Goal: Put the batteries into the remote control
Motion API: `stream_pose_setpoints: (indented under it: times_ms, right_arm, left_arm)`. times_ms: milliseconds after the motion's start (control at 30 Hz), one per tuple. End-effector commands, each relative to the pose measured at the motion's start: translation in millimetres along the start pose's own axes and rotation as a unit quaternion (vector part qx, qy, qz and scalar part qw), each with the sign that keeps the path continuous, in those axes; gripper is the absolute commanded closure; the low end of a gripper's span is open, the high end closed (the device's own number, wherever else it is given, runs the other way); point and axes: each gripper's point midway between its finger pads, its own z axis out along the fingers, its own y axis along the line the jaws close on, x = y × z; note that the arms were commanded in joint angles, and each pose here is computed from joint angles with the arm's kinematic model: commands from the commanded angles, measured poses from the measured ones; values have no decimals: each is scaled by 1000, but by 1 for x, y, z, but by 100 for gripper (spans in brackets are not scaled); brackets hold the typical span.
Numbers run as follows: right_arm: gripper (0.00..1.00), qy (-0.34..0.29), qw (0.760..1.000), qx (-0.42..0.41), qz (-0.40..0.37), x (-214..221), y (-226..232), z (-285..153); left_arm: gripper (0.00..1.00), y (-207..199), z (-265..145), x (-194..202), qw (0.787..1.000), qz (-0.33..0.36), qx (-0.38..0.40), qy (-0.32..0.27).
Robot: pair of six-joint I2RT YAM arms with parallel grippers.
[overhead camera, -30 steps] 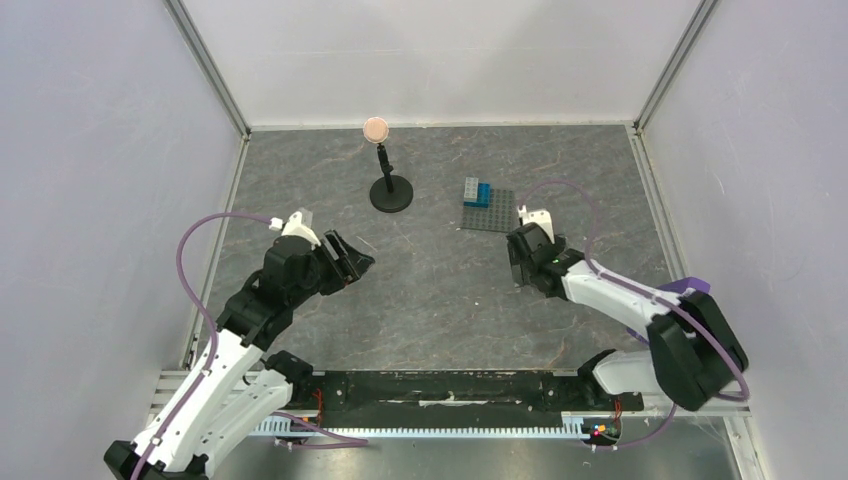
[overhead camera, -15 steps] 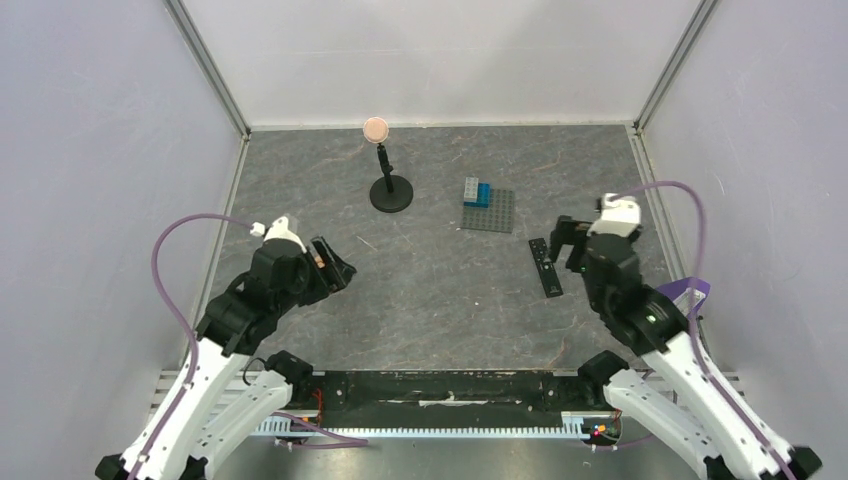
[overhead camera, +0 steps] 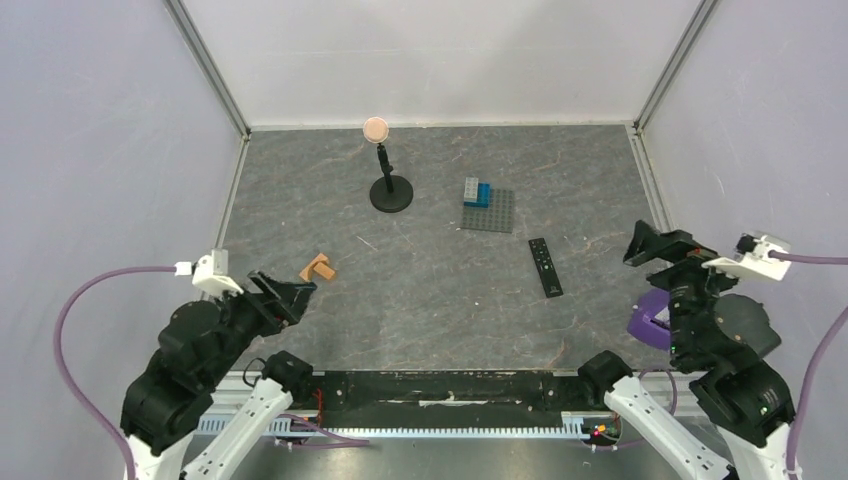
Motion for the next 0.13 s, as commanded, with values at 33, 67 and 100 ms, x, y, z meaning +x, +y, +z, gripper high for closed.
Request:
stream_pose_setpoints:
  times_ms: [33,67,100]
  right_arm:
    - [2,-7,1000,12,4,-12,-11,-9]
    - [2,-9,1000,11,8,-11,-11,-9]
    - [2,-10,1000,6,10,-10,-9,-9]
  left_arm:
    - [20,-1,-23,-8,999,13,21,-23]
    - [20,-1,-25,-8,999,11,23,-25]
    - [20,-1,-26,-9,999,8,22,-27]
